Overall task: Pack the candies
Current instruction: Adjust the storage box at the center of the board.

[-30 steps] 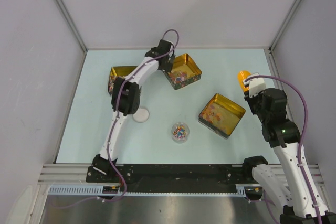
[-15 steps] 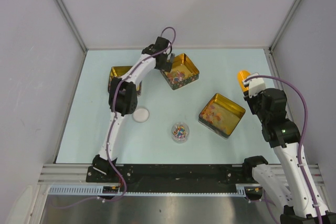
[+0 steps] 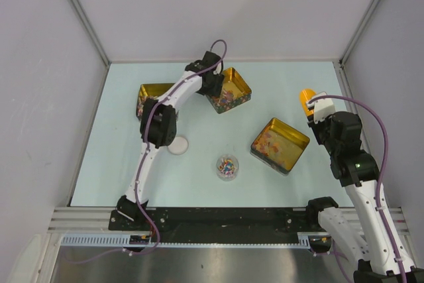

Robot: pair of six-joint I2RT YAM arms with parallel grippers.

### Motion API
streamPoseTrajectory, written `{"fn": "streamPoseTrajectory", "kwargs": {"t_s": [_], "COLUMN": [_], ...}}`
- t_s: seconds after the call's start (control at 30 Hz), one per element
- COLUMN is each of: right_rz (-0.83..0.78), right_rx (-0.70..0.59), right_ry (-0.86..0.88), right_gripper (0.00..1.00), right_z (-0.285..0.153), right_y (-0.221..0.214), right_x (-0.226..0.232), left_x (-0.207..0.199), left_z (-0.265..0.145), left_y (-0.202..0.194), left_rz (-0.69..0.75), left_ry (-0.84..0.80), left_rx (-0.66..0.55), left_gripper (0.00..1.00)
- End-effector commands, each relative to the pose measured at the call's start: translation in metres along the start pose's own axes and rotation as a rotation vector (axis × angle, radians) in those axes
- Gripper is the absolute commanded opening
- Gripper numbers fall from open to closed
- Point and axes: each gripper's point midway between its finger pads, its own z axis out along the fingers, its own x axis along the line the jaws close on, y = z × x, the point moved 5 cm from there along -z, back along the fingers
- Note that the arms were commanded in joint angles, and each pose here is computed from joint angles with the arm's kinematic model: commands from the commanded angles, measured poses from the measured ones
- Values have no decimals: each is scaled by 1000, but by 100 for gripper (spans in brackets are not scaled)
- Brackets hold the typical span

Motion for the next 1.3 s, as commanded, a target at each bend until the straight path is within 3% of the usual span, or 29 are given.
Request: {"fn": "streamPoseTrajectory", "kwargs": {"t_s": [0.0,0.2,0.33,0.53,0.83,1.07,1.27], "right_rz": [23,23,18,17,-129,-300,-397], "right_rx": [-38,-39,-40,-42,-1,-6,-49], "right_ry": [-7,-6,-7,4,157,340,381], "right_gripper": [0,0,0,0,0,0,0], "right_z": [-2,-1,-2,-2,9,17,25], "right_y": [8,8,9,9,11,34,63], "right_x": [-2,-2,-2,0,27,69,88], "left_x": [-18,-14,-8,-1,3,-2,-16], "left_z": [-18,-10,-7,-7,-5,-3,0], "left_y": [15,17,22,29,36,31,17], "left_rz": [-21,-9,6,51,207,323,427], "left_ry": [-56,-20,8,19,4,-55,-150], "left_rx": [-48,-59,-78,-109,-142,-129,-92], "left_gripper": [65,52,36,26,25,23,18]}}
